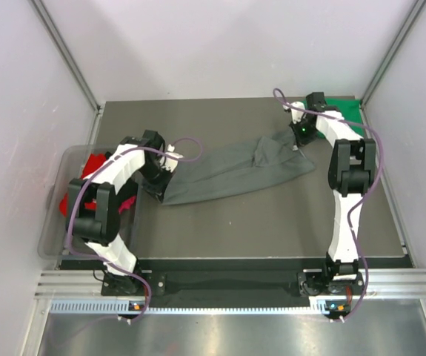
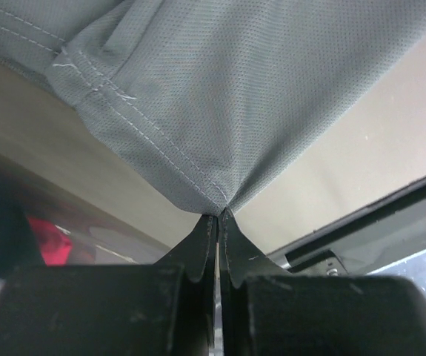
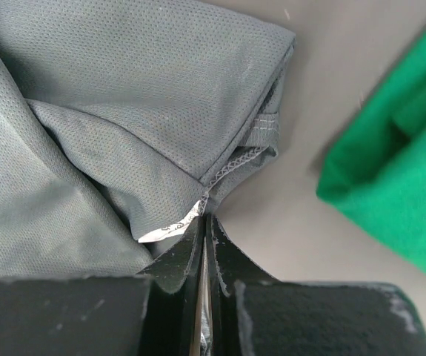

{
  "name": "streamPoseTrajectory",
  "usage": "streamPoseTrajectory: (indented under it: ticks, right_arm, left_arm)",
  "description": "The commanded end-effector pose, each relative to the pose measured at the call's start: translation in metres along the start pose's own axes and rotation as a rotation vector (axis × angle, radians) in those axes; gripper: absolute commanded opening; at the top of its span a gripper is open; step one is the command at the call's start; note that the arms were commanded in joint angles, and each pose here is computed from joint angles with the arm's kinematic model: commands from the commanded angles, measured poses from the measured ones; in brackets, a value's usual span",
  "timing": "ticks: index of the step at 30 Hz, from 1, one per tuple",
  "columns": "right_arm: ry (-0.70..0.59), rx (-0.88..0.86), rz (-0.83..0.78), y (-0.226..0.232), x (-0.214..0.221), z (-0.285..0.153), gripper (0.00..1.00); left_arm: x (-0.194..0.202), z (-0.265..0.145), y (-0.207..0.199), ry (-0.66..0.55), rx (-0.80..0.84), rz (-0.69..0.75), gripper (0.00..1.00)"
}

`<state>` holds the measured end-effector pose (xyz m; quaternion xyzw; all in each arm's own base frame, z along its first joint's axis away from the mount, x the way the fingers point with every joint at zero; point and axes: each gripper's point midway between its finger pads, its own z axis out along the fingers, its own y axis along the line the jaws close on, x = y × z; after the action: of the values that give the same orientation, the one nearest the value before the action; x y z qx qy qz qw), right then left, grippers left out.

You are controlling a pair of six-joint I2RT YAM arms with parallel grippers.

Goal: Fold and stack the t-shirts
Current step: Fold the tshirt

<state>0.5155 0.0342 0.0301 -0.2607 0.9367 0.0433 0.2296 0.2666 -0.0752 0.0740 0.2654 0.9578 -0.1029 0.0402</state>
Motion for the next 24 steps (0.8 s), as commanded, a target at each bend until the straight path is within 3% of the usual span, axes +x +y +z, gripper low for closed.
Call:
streamPoseTrajectory:
  ticks: [1, 9, 19, 24]
  right_arm:
    - [-0.009, 0.005, -0.021, 0.005, -0.011, 0.012, 0.01]
    - [-0.026, 0.04, -0.049, -0.005, -0.034, 0.034, 0.01]
    - [-0.127, 0.126, -0.13, -0.005, -0.086, 0.057, 0.02]
    - [-0.185, 0.173, -0.167, -0.005, -0.108, 0.067, 0.02]
  left_arm:
    - [0.015, -0.016, -0.009, 0.022, 0.005, 0.014, 0.0]
    - [0.017, -0.022, -0.029, 0.039, 0.08, 0.025, 0.0]
    - [0.025, -0.003, -0.089, 0.112, 0.222, 0.2, 0.0]
    - [0.03, 0.001, -0.127, 0.145, 0.343, 0.29, 0.16]
